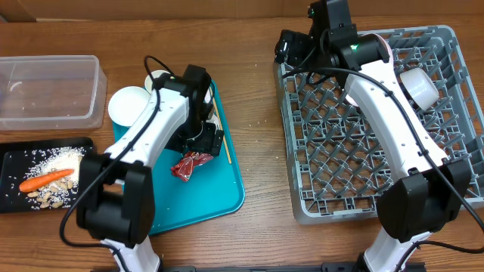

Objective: Sort waste into correct bins and load items into the dishwasher rack
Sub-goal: 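Grasp the red snack wrapper with the left gripper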

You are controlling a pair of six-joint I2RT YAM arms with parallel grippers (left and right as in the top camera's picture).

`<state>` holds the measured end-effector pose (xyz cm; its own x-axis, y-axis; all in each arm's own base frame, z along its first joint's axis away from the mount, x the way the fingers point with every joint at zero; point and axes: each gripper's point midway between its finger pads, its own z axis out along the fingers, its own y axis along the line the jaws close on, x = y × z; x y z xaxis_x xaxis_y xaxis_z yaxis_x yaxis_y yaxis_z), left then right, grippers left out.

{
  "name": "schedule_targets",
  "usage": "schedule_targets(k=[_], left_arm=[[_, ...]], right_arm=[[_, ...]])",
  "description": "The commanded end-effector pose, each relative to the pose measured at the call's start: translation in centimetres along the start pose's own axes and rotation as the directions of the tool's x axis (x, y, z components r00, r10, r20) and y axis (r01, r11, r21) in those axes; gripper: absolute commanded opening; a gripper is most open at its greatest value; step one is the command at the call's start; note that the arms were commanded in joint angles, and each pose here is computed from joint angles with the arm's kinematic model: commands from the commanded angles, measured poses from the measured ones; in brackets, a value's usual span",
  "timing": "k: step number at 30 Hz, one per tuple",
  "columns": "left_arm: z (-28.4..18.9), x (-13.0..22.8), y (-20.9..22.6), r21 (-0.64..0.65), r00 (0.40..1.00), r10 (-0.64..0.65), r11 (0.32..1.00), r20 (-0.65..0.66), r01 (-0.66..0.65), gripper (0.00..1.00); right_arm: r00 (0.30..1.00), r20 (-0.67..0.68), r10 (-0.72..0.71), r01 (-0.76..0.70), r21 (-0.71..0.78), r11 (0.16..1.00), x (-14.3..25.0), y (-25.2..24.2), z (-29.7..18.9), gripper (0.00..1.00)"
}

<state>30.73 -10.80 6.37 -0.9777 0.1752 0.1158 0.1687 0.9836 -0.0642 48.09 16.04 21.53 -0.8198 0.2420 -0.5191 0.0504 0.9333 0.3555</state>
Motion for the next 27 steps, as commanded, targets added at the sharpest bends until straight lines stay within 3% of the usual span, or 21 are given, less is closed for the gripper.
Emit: schedule_targets(k=[1,9,16,18,21,25,26,27], left_arm=[[1.3,0.2,-0.5,0.010,0.998,0.038,0.999,-0.046,-0.038,0.95],[3.8,0.1,-0.1,-0.011,0.997,0.032,0.999,-0.075,-0.033,0.94],[5.1,0.2,0.1,-0.011,0.997,0.033,0.999,-0.066,-0.033,0.82],[5.2,0.3,0.3,-0.019,0.997,0.032,0.999,-0.069,-0.034,0.70],[5.3,0.4,0.3,-0.023,0.997,0.032,0.999,-0.071,-0.033,0.41],[5.2,0.7,0.4,-0.025,0.996,0.030,0.999,-0.086,-0.033,0.11],[5.1,0.9,0.4,-0.025,0.995,0.029,0.999,-0.095,-0.032,0.04],[5.0,1.2,0.4,-0.026,0.994,0.028,0.999,-0.104,-0.031,0.04]], right_arm=[[0.999,0.039,-0.002,0.002,-0.010,1.000,-1.0,0.5,-1.2,1.00],[0.999,0.039,-0.002,0.002,-0.010,1.000,-1.0,0.5,-1.2,1.00],[0.999,0.039,-0.002,0.002,-0.010,1.000,-1.0,0.5,-1.2,1.00],[0.999,0.039,-0.002,0.002,-0.010,1.000,-1.0,0.5,-1.2,1.00],[0.999,0.039,-0.002,0.002,-0.010,1.000,-1.0,0.5,-1.2,1.00],[0.999,0.039,-0.002,0.002,-0.010,1.000,-1.0,0.5,-1.2,1.00],[0.999,0.039,-0.002,0.002,-0.010,1.000,-1.0,0.5,-1.2,1.00],[0.999,0.039,-0.002,0.002,-0.010,1.000,-1.0,0.5,-1.2,1.00]])
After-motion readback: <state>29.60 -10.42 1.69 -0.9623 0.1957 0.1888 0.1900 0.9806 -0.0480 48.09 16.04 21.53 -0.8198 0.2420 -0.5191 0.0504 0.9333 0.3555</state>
